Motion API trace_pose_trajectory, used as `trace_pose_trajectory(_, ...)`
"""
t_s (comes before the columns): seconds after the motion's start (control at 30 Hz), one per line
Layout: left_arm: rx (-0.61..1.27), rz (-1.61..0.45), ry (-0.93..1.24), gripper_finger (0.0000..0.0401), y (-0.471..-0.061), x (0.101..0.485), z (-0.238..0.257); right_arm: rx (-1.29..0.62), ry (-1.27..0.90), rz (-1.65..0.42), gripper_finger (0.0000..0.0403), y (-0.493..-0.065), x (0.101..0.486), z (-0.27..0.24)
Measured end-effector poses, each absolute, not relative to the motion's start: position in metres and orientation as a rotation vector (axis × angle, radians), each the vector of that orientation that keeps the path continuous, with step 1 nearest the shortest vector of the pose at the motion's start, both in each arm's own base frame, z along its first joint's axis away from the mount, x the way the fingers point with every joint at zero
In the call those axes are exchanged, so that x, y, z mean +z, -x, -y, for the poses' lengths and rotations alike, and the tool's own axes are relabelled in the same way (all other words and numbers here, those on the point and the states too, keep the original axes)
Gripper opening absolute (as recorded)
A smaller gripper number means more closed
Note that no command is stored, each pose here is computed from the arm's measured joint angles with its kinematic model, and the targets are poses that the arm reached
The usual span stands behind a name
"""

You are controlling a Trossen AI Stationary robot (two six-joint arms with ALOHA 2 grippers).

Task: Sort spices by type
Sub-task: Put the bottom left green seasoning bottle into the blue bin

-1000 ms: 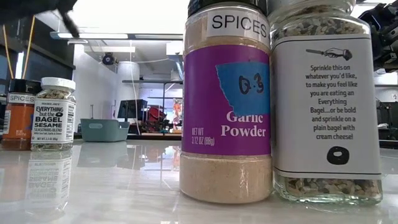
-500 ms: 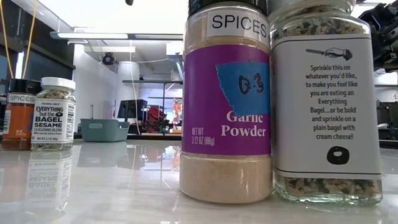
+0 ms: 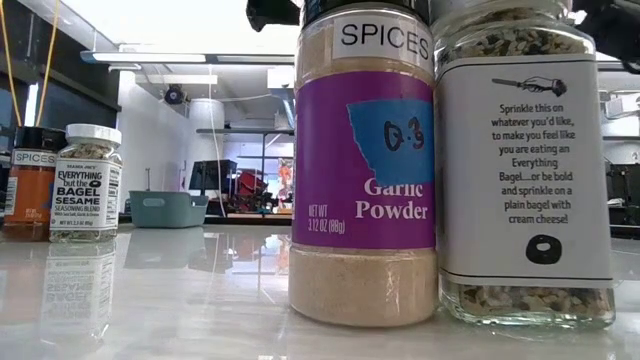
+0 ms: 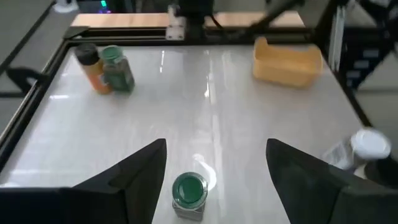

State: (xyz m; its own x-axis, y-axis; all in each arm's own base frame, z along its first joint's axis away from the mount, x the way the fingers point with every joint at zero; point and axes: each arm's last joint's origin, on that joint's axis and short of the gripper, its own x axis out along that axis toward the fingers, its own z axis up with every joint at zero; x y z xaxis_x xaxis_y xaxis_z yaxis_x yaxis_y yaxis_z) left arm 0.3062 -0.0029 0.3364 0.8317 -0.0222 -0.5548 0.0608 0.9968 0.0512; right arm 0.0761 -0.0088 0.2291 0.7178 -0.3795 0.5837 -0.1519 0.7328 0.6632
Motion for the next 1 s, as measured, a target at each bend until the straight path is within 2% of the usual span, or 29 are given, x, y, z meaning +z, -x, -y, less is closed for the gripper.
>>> trace_pose_trajectory(0.13, -0.086, -0.642, -0.168, 0.0262, -0.319, 0.320, 0.003, -0.195, -0.747, 0.658, 0.0001, -0.086, 0.251, 0.009)
trace_pose_trajectory(0.27, -0.132, -0.734, -0.131, 0.0262, -0.338, 0.293, 0.002, -0.304, -0.675, 0.425, 0.0025, -0.108, 0.273, 0.008)
trace_pose_trajectory(0.47, -0.140, -0.942, -0.129, 0.0262, -0.371, 0.272, -0.006, -0.470, -0.510, 0.155, 0.0120, -0.123, 0.322, 0.010)
trace_pose_trajectory(0.6, -0.167, -1.018, -0.190, 0.0262, -0.388, 0.259, -0.006, -0.552, -0.436, 0.066, 0.0186, -0.122, 0.355, 0.011)
trace_pose_trajectory(0.7, -0.174, -1.048, -0.197, 0.0262, -0.394, 0.254, -0.006, -0.572, -0.416, 0.009, 0.0217, -0.120, 0.371, 0.011)
trace_pose_trajectory(1.0, -0.129, -1.087, -0.272, 0.0262, -0.395, 0.248, -0.011, -0.584, -0.398, -0.046, 0.0228, -0.122, 0.377, 0.011)
